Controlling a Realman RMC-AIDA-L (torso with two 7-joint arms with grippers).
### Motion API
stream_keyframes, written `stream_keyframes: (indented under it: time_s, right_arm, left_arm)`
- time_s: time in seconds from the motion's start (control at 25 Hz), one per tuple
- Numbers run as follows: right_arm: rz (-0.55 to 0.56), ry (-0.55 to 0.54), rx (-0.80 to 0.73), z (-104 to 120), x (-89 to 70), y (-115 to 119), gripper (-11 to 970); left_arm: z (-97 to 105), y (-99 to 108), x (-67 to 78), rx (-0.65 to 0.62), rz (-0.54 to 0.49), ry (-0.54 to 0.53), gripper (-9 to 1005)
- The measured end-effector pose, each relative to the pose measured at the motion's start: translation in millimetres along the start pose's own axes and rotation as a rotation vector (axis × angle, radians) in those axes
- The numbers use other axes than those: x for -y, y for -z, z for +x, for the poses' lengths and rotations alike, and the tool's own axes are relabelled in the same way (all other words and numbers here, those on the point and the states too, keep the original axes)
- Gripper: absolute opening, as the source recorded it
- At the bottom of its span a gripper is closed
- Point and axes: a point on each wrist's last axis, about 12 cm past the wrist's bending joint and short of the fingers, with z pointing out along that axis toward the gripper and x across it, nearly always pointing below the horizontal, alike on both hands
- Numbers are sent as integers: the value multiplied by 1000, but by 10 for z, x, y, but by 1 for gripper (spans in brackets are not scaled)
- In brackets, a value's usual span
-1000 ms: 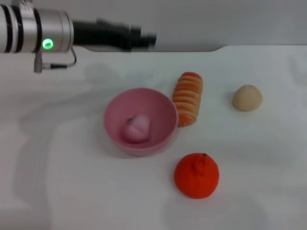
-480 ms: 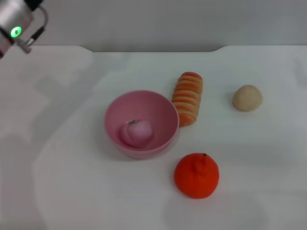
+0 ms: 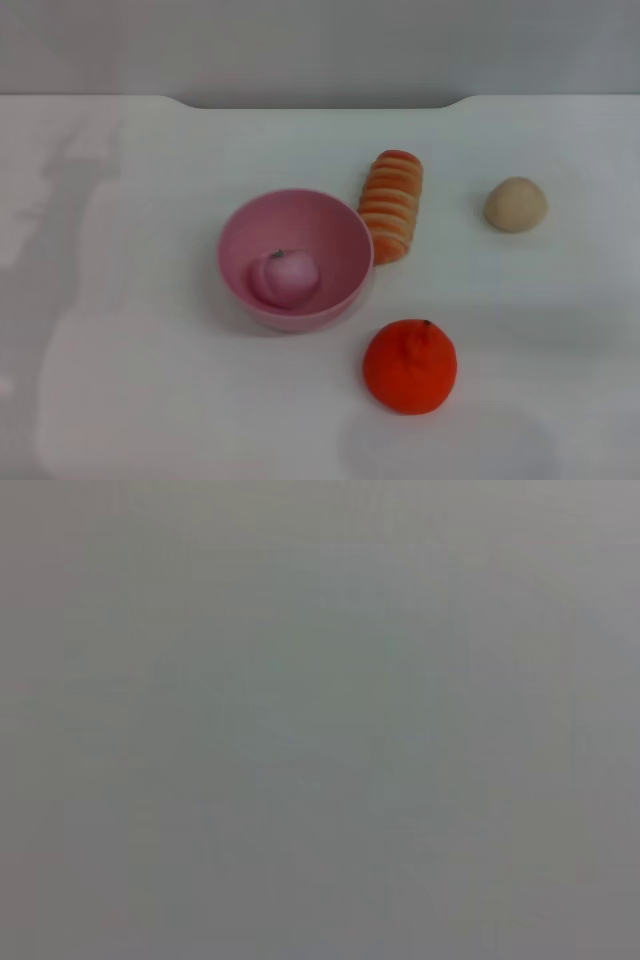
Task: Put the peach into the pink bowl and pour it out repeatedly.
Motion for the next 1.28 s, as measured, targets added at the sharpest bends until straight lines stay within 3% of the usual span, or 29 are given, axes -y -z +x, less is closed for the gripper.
stream_keyframes:
  time_s: [0.16, 0.4, 0.76, 1.28]
  right_arm:
    - [19, 60, 6, 15, 2, 0, 477]
    - [43, 83, -5, 77, -10, -49, 477]
    - [51, 124, -7, 109, -34, -109, 478]
    - [133, 89, 68, 79, 1, -1, 478]
  left_arm:
    - [98, 206, -88, -70, -68, -104, 505]
    - [164, 351, -114, -122, -89, -104, 502]
    - [160, 393, -122, -123, -71, -58, 500]
    - [192, 338, 32, -141, 31, -33, 505]
